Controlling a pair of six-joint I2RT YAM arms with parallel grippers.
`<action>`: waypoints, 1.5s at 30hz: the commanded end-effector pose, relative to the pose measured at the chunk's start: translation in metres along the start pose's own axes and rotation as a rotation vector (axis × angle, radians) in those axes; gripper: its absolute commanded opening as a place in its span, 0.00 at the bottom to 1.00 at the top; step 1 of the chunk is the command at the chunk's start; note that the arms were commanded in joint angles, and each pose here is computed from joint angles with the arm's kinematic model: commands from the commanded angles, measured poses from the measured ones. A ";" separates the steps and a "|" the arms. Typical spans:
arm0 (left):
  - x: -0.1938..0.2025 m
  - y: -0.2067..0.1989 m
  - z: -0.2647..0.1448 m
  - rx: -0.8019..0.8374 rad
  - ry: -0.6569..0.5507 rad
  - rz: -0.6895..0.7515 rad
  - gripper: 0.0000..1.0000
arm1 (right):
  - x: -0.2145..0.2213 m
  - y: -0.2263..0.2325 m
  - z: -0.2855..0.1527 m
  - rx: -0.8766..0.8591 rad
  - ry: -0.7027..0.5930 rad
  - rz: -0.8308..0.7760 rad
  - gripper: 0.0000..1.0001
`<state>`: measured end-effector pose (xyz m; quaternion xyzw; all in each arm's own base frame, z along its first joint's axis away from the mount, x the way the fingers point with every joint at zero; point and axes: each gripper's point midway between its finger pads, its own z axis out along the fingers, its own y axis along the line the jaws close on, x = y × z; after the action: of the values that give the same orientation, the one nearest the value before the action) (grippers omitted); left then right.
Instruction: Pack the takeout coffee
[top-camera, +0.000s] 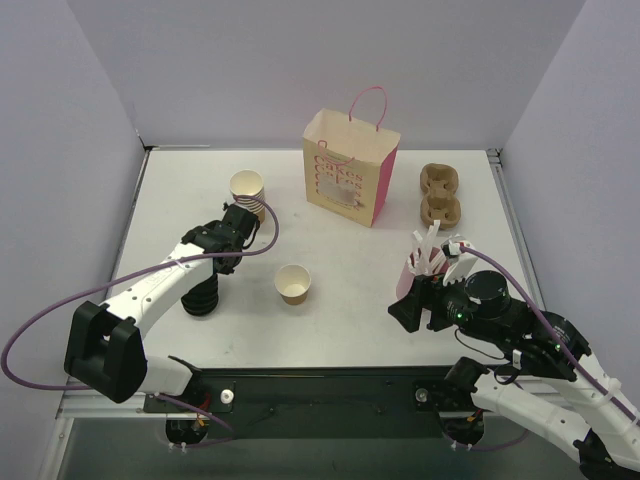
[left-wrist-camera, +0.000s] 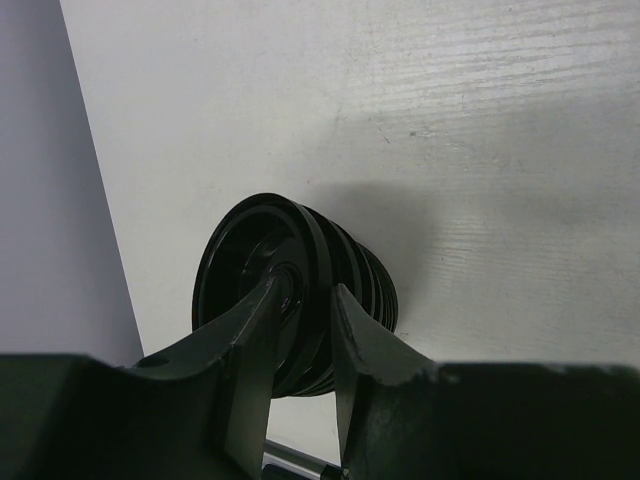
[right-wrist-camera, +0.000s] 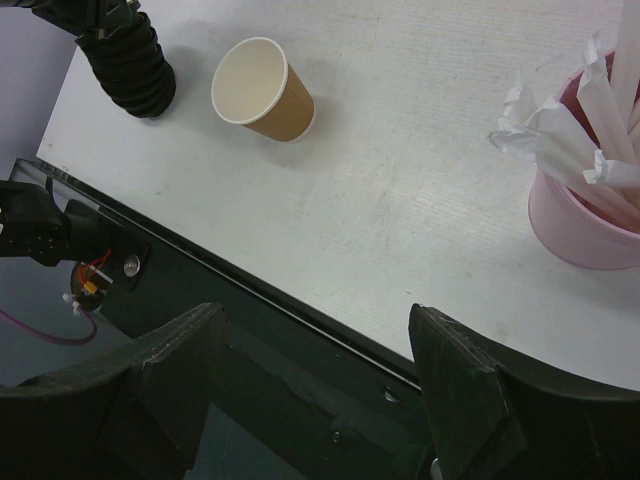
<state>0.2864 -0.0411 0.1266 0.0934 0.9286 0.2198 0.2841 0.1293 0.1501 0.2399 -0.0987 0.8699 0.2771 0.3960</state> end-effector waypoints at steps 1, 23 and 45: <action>0.002 0.006 0.000 -0.043 0.003 0.002 0.37 | -0.006 0.004 -0.008 -0.017 -0.022 0.010 0.75; -0.005 0.011 -0.004 -0.089 -0.010 0.021 0.18 | -0.006 0.003 -0.010 -0.007 -0.025 0.013 0.75; -0.039 0.023 -0.032 -0.110 -0.071 -0.037 0.00 | -0.019 0.011 -0.007 -0.009 -0.022 0.007 0.75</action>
<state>0.2897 -0.0361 0.1494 0.0957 0.9122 0.2715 0.2917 0.1298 0.1510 0.2479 -0.0974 0.8705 0.2775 0.3947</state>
